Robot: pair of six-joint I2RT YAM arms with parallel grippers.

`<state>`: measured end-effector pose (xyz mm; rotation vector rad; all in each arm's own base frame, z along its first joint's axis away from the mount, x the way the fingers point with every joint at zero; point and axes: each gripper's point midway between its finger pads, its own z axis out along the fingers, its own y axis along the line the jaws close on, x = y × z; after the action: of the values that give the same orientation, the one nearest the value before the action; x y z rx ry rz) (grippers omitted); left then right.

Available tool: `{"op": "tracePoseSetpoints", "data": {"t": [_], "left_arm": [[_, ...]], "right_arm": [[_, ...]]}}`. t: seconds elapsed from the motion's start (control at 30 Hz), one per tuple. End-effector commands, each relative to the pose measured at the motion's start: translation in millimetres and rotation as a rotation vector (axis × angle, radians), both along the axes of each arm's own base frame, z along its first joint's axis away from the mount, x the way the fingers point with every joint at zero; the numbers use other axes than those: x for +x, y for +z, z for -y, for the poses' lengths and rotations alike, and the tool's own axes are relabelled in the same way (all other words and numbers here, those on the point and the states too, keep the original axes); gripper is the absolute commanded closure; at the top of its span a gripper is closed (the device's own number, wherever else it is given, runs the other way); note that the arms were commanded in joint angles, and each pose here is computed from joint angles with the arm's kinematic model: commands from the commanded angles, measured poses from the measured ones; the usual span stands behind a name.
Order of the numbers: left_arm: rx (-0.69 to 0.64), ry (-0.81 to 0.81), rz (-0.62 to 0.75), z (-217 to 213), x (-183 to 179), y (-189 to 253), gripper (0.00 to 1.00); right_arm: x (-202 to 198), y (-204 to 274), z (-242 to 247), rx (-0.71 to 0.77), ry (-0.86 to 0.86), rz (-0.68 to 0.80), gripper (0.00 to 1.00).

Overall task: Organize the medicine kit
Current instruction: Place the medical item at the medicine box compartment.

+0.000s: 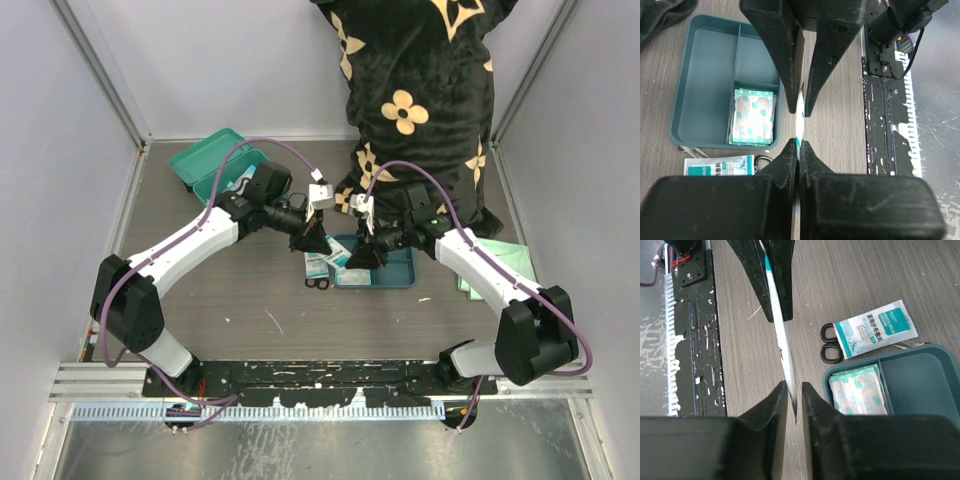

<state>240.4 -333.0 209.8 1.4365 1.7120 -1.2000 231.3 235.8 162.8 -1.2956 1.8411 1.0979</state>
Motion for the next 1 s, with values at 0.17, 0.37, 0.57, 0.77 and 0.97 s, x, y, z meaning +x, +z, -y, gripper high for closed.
{"op": "tracePoseSetpoints", "data": {"t": [0.17,0.37,0.57,0.77,0.97], "left_arm": [[-0.117,0.067,0.042,-4,29,59,1.0],[-0.304,0.249,-0.085,-20,72,112,1.0],[-0.42,0.376,-0.171,-27,83,127,1.0],[-0.528,0.436,-0.278,-27,83,138,1.0],[-0.578,0.475,-0.348,-28,85,134,1.0]], "right_arm": [[60,73,11,0.163,-0.186,0.086,0.54],[92,112,24,0.303,-0.315,0.071,0.42],[98,143,19,0.448,-0.373,0.075,0.29],[94,145,4,0.504,-0.364,0.015,0.25],[85,142,-12,0.555,-0.331,-0.057,0.39]]}}
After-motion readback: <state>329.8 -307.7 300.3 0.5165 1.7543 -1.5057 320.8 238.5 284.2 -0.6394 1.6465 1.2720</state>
